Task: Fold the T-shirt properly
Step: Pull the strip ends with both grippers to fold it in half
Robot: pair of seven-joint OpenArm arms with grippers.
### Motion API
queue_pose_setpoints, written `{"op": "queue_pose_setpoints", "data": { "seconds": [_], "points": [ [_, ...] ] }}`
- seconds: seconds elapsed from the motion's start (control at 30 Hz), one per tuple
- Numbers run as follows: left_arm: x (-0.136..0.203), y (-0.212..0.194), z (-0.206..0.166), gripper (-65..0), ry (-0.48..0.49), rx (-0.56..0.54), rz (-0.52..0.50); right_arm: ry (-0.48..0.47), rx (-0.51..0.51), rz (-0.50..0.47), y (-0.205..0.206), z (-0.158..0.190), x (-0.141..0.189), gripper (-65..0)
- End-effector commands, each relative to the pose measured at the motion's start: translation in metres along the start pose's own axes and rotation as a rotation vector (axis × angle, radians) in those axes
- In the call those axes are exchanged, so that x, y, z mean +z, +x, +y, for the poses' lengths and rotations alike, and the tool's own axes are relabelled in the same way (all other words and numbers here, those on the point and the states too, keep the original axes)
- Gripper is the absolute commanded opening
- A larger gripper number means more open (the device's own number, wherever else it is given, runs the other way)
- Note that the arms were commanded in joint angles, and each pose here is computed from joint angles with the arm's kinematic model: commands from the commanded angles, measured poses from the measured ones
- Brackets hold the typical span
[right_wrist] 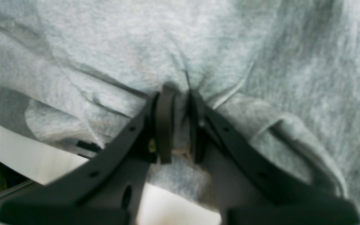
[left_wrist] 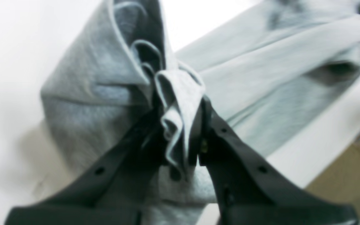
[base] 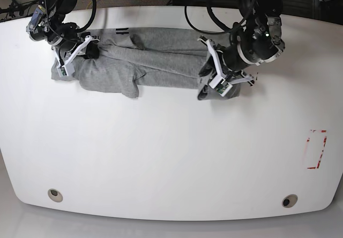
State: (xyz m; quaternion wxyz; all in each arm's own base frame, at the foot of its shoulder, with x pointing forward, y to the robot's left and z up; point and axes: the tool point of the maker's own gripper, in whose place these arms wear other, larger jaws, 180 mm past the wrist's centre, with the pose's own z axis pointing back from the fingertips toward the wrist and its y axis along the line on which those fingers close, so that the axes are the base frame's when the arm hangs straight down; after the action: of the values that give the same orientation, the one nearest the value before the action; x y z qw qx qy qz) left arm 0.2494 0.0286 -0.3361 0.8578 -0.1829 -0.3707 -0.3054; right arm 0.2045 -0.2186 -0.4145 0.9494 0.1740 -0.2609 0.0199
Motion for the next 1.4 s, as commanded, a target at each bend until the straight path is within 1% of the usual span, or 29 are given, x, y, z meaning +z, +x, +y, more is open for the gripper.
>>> {"op": "queue_pose_setpoints", "data": {
  "seconds": [0.0, 0.07, 0.13, 0.27, 0.33, 0.5, 0.57, 0.67, 0.73, 0.83, 0.9, 1.0, 1.03, 1.1, 1.2, 1.3, 1.37],
  "points": [
    [-0.007, 0.018, -0.02, -65.0, -0.066, -0.035, -0.05, -0.037, 0.019, 0.027, -0.001, -0.008, 0.004, -56.3],
    [-0.012, 0.026, -0.032, -65.0, -0.104, -0.075, -0.059, -0.037, 0.022, 0.015, 0.004, -0.008, 0.003, -56.3],
    [-0.014, 0.029, -0.04, -65.0, -0.126, -0.092, -0.06, -0.037, 0.021, 0.016, 0.003, -0.008, 0.003, -56.3],
    [-0.017, 0.033, -0.042, -64.6, -0.136, -0.1, -0.067, -0.037, 0.021, 0.01, 0.006, -0.008, 0.003, -56.3],
    [-0.017, 0.038, -0.04, -59.4, -0.131, -0.108, -0.076, -0.031, 0.019, 0.008, 0.006, -0.006, 0.002, -56.3],
    [-0.019, 0.043, -0.038, -41.5, -0.133, -0.111, -0.084, -0.032, 0.02, 0.009, 0.006, -0.006, 0.002, -56.3],
    [-0.02, 0.048, -0.042, -37.9, -0.143, -0.129, -0.093, -0.031, 0.019, 0.008, 0.006, -0.006, 0.002, -56.3],
    [-0.024, 0.056, -0.072, -33.8, -0.22, -0.202, -0.1, -0.031, 0.019, 0.005, 0.006, -0.006, 0.003, -56.3],
    [-0.025, 0.059, -0.089, -33.9, -0.258, -0.24, -0.106, -0.035, 0.02, 0.001, 0.007, -0.007, 0.004, -56.3],
    [-0.022, 0.063, -0.091, -34.0, -0.258, -0.25, -0.119, -0.05, 0.046, -0.029, 0.02, -0.007, 0.01, -56.3],
    [-0.021, 0.066, -0.085, -34.0, -0.241, -0.251, -0.123, -0.064, 0.076, -0.056, 0.032, -0.005, 0.016, -56.3],
    [-0.016, 0.054, -0.057, -36.8, -0.179, -0.226, -0.098, -0.107, 0.097, -0.079, 0.042, -0.008, 0.031, -55.0],
    [-0.015, 0.048, -0.053, -37.8, -0.169, -0.212, -0.083, -0.12, 0.093, -0.077, 0.041, -0.011, 0.034, -53.4],
    [-0.011, 0.033, -0.034, -39.9, -0.12, -0.175, -0.051, -0.15, 0.082, -0.096, 0.049, -0.019, 0.043, -45.7],
    [-0.002, 0.019, -0.004, -40.3, -0.046, -0.139, -0.022, -0.182, 0.044, -0.111, 0.051, -0.029, 0.051, -36.6],
    [0.005, -0.005, 0.017, -40.3, 0.0, -0.103, 0.035, -0.241, 0.022, -0.138, 0.055, -0.041, 0.069, -32.2],
    [0.004, -0.016, 0.022, -40.4, 0.003, -0.096, 0.066, -0.266, 0.005, -0.153, 0.059, -0.048, 0.077, -30.6]
  ]
}}
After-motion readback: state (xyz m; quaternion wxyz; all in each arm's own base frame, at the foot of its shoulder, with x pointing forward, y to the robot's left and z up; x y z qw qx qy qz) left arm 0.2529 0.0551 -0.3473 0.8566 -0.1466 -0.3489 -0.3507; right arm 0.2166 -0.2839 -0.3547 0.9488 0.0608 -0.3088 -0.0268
